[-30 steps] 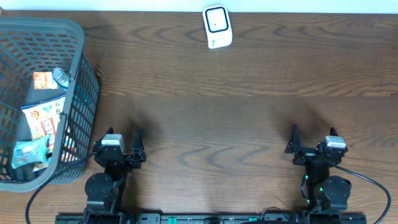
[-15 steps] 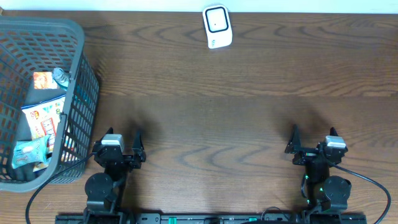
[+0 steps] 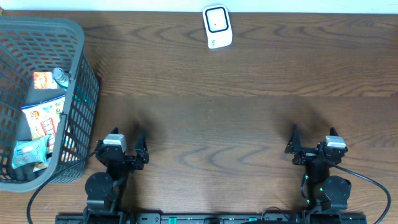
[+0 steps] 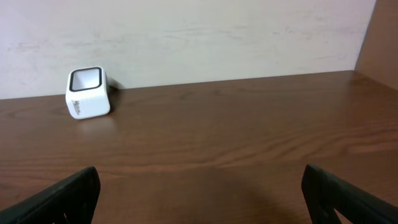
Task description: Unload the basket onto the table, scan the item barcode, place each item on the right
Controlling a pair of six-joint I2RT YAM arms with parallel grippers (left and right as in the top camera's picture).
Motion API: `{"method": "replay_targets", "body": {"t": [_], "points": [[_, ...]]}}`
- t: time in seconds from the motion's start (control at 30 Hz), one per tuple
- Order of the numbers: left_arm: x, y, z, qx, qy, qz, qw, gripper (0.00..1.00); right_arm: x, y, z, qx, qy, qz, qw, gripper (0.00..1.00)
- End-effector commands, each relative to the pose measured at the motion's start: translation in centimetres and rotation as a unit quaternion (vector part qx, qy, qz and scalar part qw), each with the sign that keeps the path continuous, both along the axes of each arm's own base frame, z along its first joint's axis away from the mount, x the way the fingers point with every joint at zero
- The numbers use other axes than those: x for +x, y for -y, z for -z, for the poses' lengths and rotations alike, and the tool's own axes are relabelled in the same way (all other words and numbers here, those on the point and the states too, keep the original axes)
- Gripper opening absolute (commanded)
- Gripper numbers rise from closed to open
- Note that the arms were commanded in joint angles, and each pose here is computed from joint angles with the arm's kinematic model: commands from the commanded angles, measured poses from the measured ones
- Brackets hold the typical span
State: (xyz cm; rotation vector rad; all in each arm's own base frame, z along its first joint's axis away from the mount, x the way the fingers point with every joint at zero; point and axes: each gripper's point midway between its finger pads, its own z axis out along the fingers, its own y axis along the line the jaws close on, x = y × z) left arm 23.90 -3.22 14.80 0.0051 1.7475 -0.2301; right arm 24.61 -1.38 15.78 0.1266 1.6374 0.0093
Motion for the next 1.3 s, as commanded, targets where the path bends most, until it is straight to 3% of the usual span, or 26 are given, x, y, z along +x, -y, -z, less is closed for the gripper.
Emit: {"method": "replay_targets", "body": {"t": [0.0,0.3,0.43,0.67,0.77,1.0,1.17,1.27], "points": [[-0.3,1.1,-3.1,-0.014,0.01,0.033,0.999,0.77,0.0,-0.1,0.1,0.001,0.0,-0.002,1.0,0.99],[0.4,1.5,-8.9,-0.013,-0.068,0.04,0.997,0.77,0.0,-0.1,0.0,0.001,0.0,-0.002,1.0,0.99],[0.3,3.9,-11.0,-0.031,-0.086,0.11,0.99,0.77,0.0,-0.1,0.1,0.001,0.0,-0.002,1.0,0.99],[-0.5,5.2,-12.6,-0.041,-0.084,0.149,0.984,0.77,0.0,-0.1,0.0,0.001,0.0,-0.002,1.0,0.99],[-0.4,4.1,-14.3,-0.034,-0.097,0.118,0.988,0.77,0.0,-0.1,0.0,0.001,0.0,-0.002,1.0,0.99],[1.2,-2.0,-21.3,-0.001,-0.142,-0.065,0.988,0.77,0.0,-0.1,0.1,0.001,0.0,-0.002,1.0,0.99],[2.7,-2.5,-24.6,0.046,-0.125,-0.07,0.989,0.77,0.0,-0.1,0.0,0.001,0.0,-0.002,1.0,0.99],[3.6,-3.5,-25.0,0.041,-0.116,-0.102,0.987,0.77,0.0,-0.1,0.1,0.001,0.0,-0.002,1.0,0.99]]}}
